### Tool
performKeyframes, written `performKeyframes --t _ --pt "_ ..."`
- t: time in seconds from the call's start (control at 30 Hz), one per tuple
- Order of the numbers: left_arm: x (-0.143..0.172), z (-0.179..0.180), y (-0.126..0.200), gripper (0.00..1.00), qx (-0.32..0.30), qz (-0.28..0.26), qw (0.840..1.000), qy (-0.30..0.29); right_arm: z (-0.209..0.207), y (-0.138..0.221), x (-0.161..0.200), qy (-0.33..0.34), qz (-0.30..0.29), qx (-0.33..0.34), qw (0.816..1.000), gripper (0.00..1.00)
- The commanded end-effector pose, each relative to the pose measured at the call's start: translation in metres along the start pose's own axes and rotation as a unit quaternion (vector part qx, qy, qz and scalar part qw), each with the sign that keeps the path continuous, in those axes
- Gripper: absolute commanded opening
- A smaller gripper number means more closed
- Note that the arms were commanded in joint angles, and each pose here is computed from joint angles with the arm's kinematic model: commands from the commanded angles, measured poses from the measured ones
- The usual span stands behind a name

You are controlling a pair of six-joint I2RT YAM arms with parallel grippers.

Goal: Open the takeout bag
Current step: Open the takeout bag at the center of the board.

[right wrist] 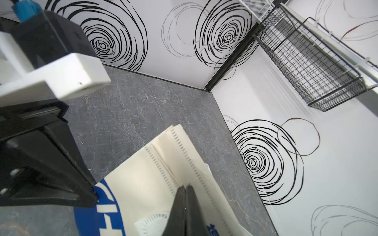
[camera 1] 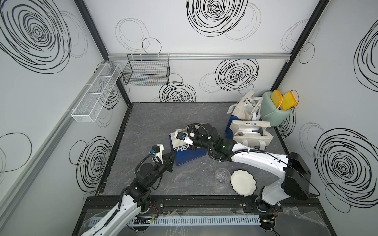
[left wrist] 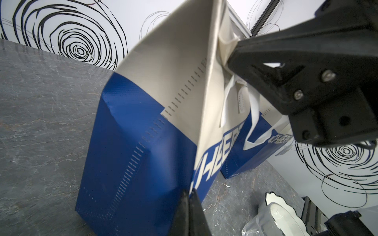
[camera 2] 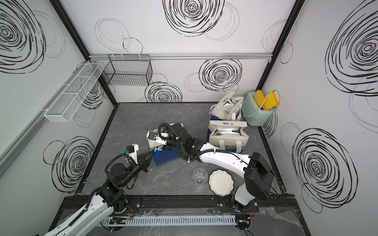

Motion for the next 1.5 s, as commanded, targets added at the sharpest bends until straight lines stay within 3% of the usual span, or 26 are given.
performKeyframes --t 0.0,0.3,0.37,0.43,0.53,0.67,0.73,0.83,0.87,0.97,1.23,1.4,1.47 --pt "-0.005 -0.006 0.0 0.0 0.009 -0.003 1.0 0.005 -0.05 0.025 -0.036 -0.029 -0.054 0.082 0.995 0.0" --pt "-0.005 -0.006 0.0 0.0 0.01 -0.002 1.0 0.005 -0.042 0.03 -0.036 -0.022 -0.079 0.064 0.995 0.0" --pt "-0.005 -0.006 0.0 0.0 0.01 -0.002 1.0 0.006 -0.039 0.033 -0.036 -0.012 -0.087 0.059 0.994 0.18" --pt "-0.006 -0.006 0.0 0.0 0.01 -0.003 1.0 0.005 -0.036 0.037 -0.039 0.0 -0.098 0.05 0.994 0.29" --pt "-0.007 -0.006 0.0 0.0 0.009 -0.006 1.0 0.007 -0.028 0.042 -0.046 0.031 -0.112 0.038 0.993 0.39" --pt "-0.01 -0.007 0.0 0.01 0.008 -0.013 1.0 0.01 -0.023 0.043 -0.05 0.051 -0.114 0.036 0.992 0.41" --pt "-0.013 -0.008 0.001 0.18 0.01 -0.018 1.0 0.011 -0.022 0.04 -0.048 0.049 -0.106 0.036 0.993 0.4" --pt "-0.02 -0.009 0.002 0.51 0.012 -0.035 0.999 0.023 -0.02 0.038 -0.045 0.046 -0.1 0.039 0.993 0.41" --pt "-0.022 -0.009 0.002 0.57 0.013 -0.043 0.999 0.029 -0.02 0.038 -0.045 0.043 -0.101 0.04 0.993 0.41" --pt "-0.026 -0.008 0.003 0.64 0.013 -0.063 0.997 0.045 -0.019 0.04 -0.044 0.037 -0.104 0.044 0.993 0.41" --pt "-0.032 -0.017 -0.001 0.6 0.024 -0.098 0.995 0.003 -0.021 0.052 -0.041 0.028 -0.102 0.051 0.993 0.42" --pt "-0.03 -0.032 -0.012 0.44 0.049 -0.075 0.995 -0.037 -0.023 0.062 -0.04 0.018 -0.108 0.047 0.993 0.42" --pt "-0.028 -0.037 -0.014 0.33 0.059 -0.07 0.994 -0.053 -0.022 0.065 -0.039 0.017 -0.104 0.046 0.993 0.42"
Point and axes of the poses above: each gripper's point midway between its finger pads, its own y axis back along the fingers, its own z axis along the line the jaws close on, x = y × z, the point moved 6 cm from there along y, back along the fingers, and after that the axes turned 2 degrees about y, right-handed, at the moved point
